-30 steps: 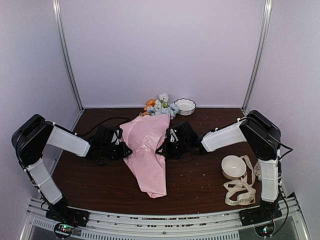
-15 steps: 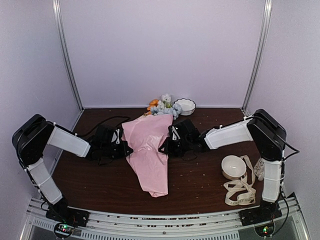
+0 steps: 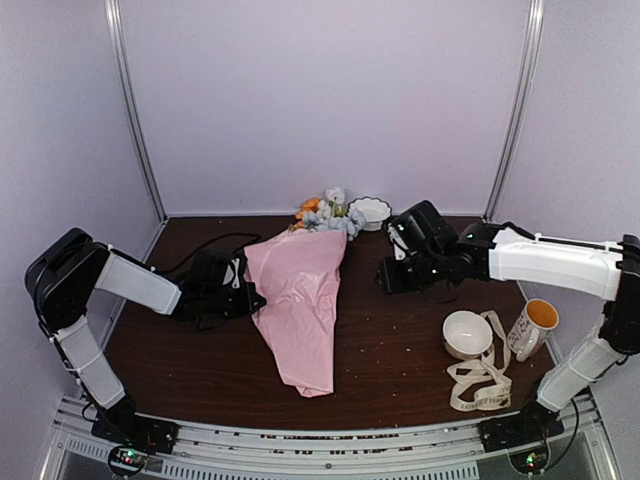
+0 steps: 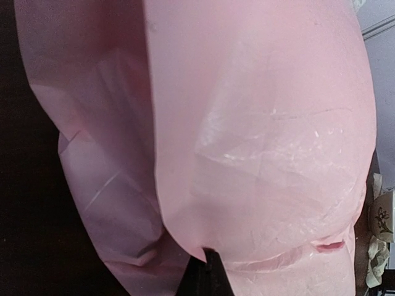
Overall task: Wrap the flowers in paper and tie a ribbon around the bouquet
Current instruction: Pick up the ribbon from the corner of the board.
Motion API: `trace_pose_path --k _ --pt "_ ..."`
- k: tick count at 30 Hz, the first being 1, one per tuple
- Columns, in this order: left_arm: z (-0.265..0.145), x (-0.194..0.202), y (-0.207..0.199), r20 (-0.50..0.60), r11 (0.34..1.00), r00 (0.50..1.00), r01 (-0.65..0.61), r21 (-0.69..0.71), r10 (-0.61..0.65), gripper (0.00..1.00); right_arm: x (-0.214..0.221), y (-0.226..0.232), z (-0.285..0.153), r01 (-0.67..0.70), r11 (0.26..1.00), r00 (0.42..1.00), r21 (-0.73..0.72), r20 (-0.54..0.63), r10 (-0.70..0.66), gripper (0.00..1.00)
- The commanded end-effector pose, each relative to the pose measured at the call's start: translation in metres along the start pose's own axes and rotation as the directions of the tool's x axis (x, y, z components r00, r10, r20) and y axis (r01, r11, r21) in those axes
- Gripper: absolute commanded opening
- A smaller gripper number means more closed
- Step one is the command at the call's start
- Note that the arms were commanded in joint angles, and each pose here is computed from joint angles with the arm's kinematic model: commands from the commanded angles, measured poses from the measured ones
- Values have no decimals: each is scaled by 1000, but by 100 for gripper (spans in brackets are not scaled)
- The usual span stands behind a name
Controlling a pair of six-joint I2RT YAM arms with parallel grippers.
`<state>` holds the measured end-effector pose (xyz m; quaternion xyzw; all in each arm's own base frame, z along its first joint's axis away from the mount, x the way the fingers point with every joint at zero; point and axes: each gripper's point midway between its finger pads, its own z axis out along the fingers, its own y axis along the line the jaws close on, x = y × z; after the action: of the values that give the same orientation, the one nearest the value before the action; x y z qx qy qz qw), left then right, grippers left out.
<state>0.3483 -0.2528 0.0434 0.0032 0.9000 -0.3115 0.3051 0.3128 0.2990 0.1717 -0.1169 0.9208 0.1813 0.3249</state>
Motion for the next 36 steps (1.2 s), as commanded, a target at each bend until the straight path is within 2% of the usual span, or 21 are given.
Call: trace_pose_path --k 1,6,9,16,23,27,33,36 --pt "5 0 4 5 1000 1000 -18 -4 18 0 92 -76 -36 129 940 974 315 -220 -59 39" --pt "8 1 4 -2 1000 1000 -27 3 27 0 175 -116 -55 121 910 939 398 -344 26 36" --pt "10 2 4 -13 1000 1000 -27 2 28 0 198 -124 -55 71 915 934 397 -347 79 34" --pt "13 1 2 -21 1000 999 -26 -1 26 0 219 -133 -42 16 915 930 403 -341 134 38" --pt "12 -1 2 -25 999 999 -33 -9 33 0 217 -136 -44 -26 909 941 416 -298 163 43" --pt "12 -2 0 -26 999 999 -35 -4 34 0 218 -137 -41 -15 905 931 426 -324 168 44" --pt "11 -2 0 -28 999 999 -40 -9 40 0 238 -127 -32 -17 918 884 396 -423 199 44" --pt "11 -2 1 -26 999 999 -40 -11 39 0 245 -126 -26 -14 922 875 386 -442 198 35"
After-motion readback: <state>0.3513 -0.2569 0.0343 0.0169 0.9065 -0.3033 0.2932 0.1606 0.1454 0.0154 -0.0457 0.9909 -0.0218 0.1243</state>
